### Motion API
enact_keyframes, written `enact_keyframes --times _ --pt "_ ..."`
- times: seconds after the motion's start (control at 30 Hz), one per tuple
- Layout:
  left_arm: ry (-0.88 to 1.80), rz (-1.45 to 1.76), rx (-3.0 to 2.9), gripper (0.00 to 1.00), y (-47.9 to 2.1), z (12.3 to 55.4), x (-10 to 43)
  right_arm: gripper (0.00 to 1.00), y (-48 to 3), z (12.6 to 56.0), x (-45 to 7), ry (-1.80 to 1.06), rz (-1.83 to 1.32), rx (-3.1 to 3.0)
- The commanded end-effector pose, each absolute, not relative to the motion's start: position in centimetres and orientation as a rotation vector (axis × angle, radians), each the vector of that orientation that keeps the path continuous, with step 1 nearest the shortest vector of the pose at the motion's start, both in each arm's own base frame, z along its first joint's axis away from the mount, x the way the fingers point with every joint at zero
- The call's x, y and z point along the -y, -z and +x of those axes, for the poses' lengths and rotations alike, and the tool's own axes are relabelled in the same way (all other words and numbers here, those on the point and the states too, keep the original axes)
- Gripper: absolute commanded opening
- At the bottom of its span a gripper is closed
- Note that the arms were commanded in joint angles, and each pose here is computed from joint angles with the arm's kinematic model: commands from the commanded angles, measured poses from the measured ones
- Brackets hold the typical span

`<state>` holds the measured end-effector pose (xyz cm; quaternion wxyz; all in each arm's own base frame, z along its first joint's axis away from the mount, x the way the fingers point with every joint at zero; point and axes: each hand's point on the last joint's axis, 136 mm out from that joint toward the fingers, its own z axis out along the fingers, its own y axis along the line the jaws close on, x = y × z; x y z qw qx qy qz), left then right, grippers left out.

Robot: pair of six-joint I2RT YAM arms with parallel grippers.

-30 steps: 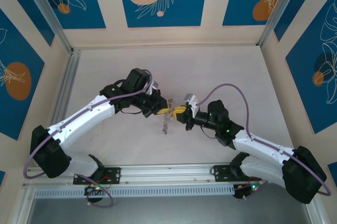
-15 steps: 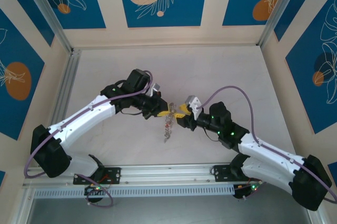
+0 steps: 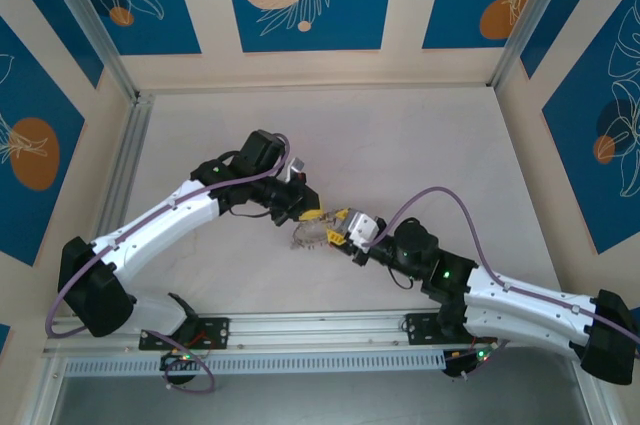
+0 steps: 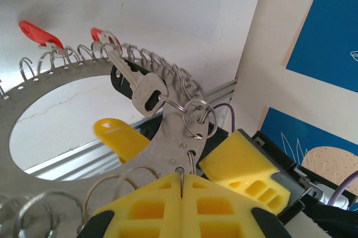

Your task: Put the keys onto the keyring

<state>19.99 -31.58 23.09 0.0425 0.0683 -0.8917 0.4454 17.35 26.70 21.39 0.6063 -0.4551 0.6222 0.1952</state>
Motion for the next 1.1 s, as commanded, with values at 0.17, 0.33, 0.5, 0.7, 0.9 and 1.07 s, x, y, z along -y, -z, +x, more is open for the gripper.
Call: enact_keyframes --times 0.17,0.33,0.5,0.7,0.9,1.07 --pt "-1.441 0.175 2.698 0.0 -25.3 20.3 32.2 0.33 -22.9 18.4 -27.1 -0.349 -1.026 -1.387" --pt "-1.441 0.18 2.699 0.0 -25.3 20.3 32.1 0.33 -23.8 18.4 -27.3 -0.364 -0.994 -1.369" --pt "-1.441 0.183 2.701 0.0 -25.4 20.3 32.1 0.41 -24.0 17.9 -27.3 -0.356 -1.002 -1.366" --pt "-1.445 0.185 2.705 0.0 -25.6 20.4 32.1 0.55 -24.8 17.6 -26.3 -0.357 -0.977 -1.359" --pt "-1.445 0.185 2.712 0.0 -25.8 20.5 32.1 0.49 -25.8 17.3 -26.7 -0.371 -0.983 -1.314" --pt "-1.447 0.182 2.713 0.0 -25.9 20.5 32.1 0.37 -25.6 17.5 -27.7 -0.37 -1.014 -1.303"
